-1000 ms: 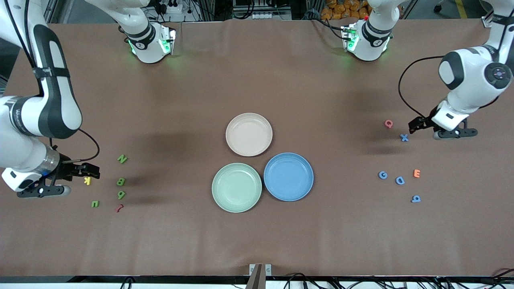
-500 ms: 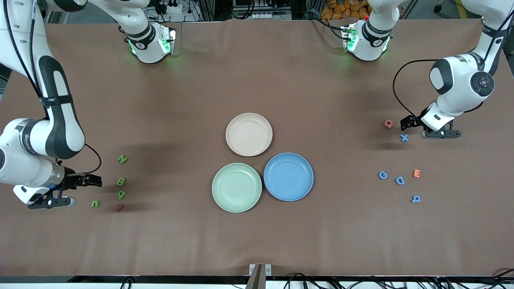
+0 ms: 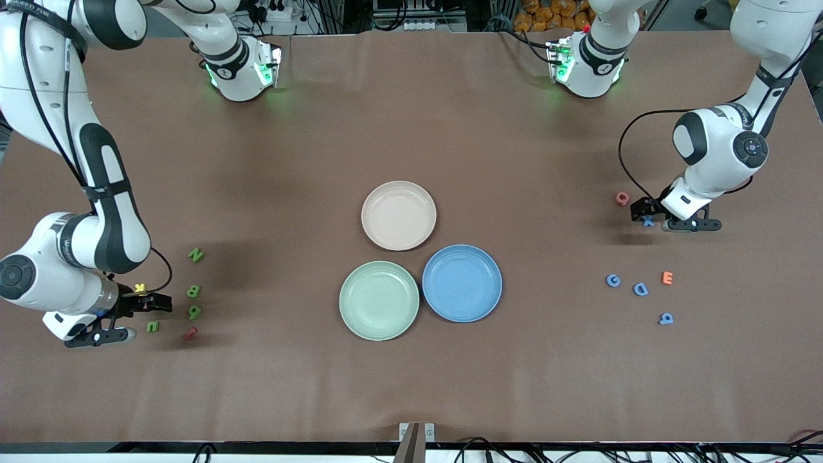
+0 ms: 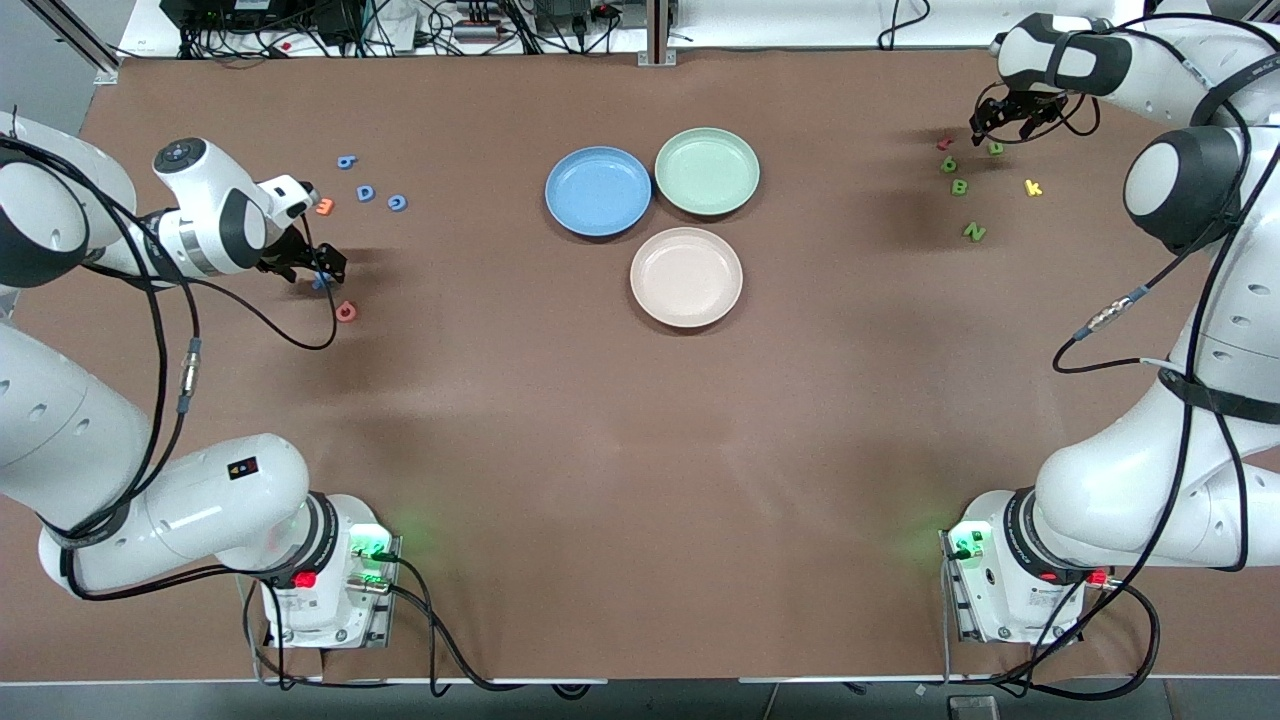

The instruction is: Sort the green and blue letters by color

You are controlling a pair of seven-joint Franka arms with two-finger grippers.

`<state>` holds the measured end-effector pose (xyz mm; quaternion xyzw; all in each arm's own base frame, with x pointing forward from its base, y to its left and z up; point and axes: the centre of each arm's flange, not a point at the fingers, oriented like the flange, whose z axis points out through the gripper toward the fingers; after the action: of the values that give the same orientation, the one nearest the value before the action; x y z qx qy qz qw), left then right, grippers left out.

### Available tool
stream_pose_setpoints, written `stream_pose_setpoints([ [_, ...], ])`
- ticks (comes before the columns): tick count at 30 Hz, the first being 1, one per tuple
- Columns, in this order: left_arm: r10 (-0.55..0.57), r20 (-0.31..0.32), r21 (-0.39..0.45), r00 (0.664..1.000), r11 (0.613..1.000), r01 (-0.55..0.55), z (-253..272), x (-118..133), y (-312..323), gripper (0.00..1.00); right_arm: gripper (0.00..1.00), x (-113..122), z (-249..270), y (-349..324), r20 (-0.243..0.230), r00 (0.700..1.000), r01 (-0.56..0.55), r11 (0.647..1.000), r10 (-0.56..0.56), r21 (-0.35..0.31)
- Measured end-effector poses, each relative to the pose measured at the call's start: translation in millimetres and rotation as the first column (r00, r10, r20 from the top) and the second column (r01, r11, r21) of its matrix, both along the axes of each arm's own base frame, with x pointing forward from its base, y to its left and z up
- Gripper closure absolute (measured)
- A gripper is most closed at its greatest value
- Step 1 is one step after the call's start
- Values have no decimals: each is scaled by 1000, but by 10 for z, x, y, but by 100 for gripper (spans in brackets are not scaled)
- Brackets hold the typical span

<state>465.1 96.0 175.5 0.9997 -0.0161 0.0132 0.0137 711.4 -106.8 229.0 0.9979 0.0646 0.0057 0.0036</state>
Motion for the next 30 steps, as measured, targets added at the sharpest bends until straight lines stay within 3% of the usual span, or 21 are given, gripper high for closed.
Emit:
stream_pose_setpoints([
  [11, 0, -4, -3, 1000, 1000, 0, -39, 19, 2, 0, 3, 91, -183, -170, 2, 999, -41, 999, 41, -1],
  [19, -1, -7, -4, 1000, 1000, 0, -57, 13, 1, 1, 13, 127, -424, -182, 9, 998, -69, 998, 69, -3],
  [21, 0, -8, -5, 1000, 1000, 0, -60, 12, 2, 8, 14, 133, -466, -192, 8, 998, -70, 998, 70, -3],
  [23, 1, -6, -4, 1000, 1000, -1, -56, 15, 8, 23, 23, 142, -496, -206, 8, 998, -68, 998, 68, -3],
  [30, 4, 5, 0, 1000, 1000, -4, -11, 42, 37, 54, 28, 158, -514, -232, 10, 998, -69, 998, 69, -4],
])
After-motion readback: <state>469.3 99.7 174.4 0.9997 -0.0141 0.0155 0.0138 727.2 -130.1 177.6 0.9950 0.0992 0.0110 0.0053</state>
